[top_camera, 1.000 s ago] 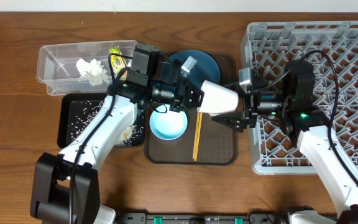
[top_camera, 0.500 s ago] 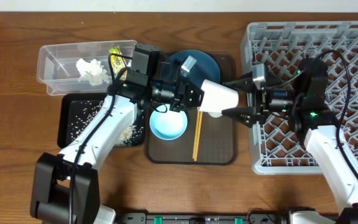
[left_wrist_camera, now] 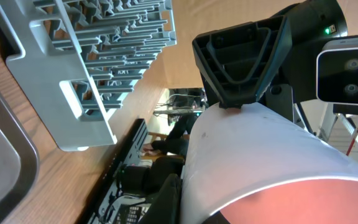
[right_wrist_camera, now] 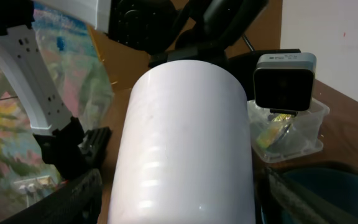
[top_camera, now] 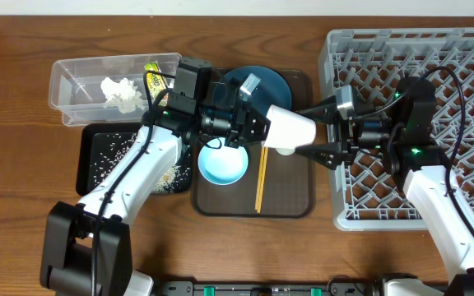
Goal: Sort waste into correct bins and load items into the dishwasher rack
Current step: 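Hand the cup from the left gripper to the right gripper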
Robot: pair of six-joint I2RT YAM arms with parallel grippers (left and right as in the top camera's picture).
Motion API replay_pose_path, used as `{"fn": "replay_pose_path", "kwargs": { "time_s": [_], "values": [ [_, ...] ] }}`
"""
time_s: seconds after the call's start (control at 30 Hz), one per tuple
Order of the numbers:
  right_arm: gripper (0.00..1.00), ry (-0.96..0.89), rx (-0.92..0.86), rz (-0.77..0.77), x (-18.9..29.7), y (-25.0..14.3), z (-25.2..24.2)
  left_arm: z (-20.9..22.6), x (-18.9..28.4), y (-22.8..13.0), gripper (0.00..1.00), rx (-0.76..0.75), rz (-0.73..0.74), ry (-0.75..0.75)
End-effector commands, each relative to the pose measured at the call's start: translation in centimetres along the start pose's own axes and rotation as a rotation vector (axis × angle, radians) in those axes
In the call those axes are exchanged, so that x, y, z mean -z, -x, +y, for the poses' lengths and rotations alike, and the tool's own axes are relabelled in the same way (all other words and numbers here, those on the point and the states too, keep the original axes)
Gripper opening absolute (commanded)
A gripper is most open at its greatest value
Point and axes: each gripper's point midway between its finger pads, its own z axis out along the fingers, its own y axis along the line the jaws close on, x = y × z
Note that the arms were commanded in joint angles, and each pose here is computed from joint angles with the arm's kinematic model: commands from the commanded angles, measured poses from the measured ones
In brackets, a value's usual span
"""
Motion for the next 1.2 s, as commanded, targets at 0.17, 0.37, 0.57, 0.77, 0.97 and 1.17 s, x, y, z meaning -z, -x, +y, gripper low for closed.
{"fn": "replay_pose_path", "kwargs": {
  "time_s": [0.17, 0.37, 0.57, 0.77, 0.97, 1.17],
  "values": [
    [0.79, 0.02, 0.036, -0.009, 0.09, 0.68, 0.24, -0.17, -0.14, -0.16, 0.06, 0.023, 0.017, -0.016],
    [0.79, 0.02, 0.037, -0.009, 0.09, 0.68, 0.23, -0.7, -0.14, 0.38, 0.06, 0.029, 0.007, -0.027],
    [0.79, 0.019, 0.048, -0.01, 0.09, 0.77, 0.21, -0.91, -0.29, 0.45, 0.06, 0.023, 0.008, -0.03],
    [0.79, 0.021, 0.078, -0.013, 0.03, 1.04, 0.21, -0.91, -0.29, 0.45, 0.06, 0.025, 0.008, -0.03],
    [0.79, 0.041, 0.088, -0.01, -0.53, 1.06, 0.6, -0.91, -0.29, 0.45, 0.06, 0.034, 0.008, -0.03],
    [0.73, 0.044, 0.101, -0.011, -0.63, 1.17, 0.65, -0.91, -0.29, 0.45, 0.06, 0.034, 0.008, -0.03]
  ]
}}
